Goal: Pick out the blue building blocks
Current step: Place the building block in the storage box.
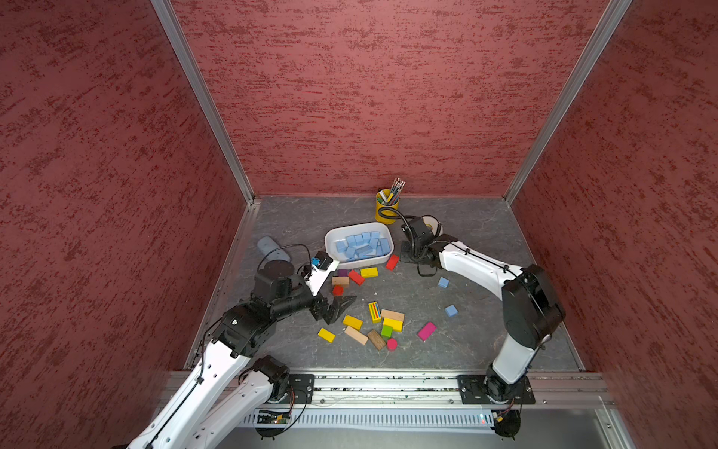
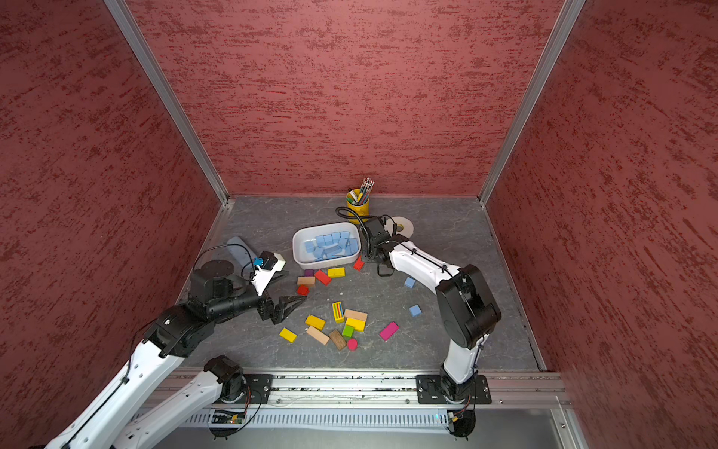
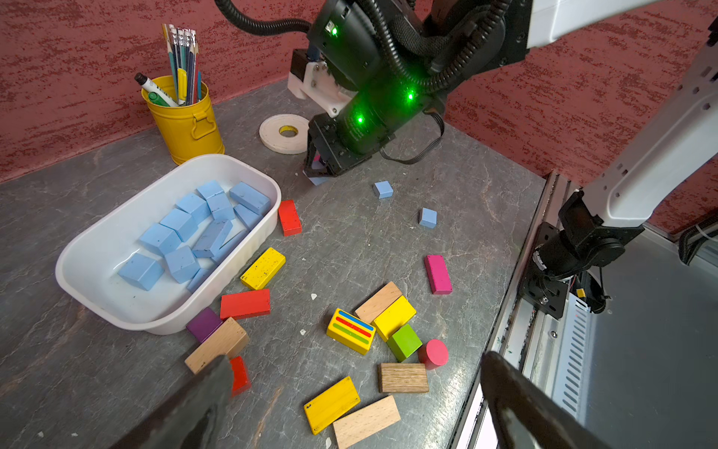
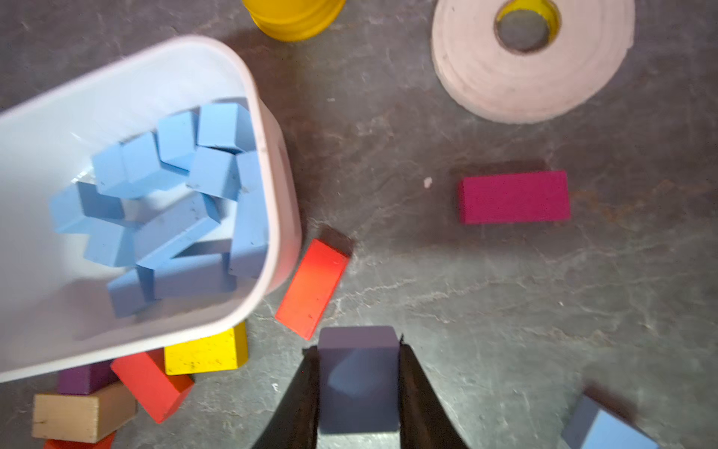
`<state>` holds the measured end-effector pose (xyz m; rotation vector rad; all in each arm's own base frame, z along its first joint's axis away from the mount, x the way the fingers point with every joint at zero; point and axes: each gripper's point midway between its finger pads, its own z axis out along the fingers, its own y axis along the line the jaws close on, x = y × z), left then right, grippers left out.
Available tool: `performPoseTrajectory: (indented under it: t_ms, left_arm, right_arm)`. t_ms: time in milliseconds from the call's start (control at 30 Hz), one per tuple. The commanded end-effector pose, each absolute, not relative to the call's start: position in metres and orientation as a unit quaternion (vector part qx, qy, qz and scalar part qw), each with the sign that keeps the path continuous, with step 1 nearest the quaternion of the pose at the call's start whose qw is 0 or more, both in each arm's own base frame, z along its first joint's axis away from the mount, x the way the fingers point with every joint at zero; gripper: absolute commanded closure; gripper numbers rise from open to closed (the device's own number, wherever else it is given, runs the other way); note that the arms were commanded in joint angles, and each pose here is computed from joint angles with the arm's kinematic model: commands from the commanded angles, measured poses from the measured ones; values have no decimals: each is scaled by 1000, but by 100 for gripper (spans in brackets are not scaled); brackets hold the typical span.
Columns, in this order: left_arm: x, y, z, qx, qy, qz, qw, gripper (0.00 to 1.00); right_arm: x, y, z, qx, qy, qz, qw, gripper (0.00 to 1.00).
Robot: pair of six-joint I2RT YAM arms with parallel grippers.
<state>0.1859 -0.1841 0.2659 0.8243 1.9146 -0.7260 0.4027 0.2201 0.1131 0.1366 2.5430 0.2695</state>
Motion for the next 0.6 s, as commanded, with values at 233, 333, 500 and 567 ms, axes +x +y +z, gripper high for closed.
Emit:
performPoseTrajectory:
  t_ms: [233, 333, 500, 567]
  left_arm:
    - [188, -184, 272, 338, 765, -291, 464, 0]
    - [188, -184, 272, 338, 765, -290, 465, 0]
    - [188, -184, 272, 338, 765, -289, 466, 0]
    - [188, -183, 273, 338, 764, -289, 467, 0]
  right_arm:
    - [427, 262, 128, 27, 947, 153, 282, 81]
    - [432, 276, 129, 18, 946, 162, 280, 81]
    - [439, 298, 129, 0, 946, 170, 275, 81]
    - [442, 305, 127, -5, 947, 169, 273, 81]
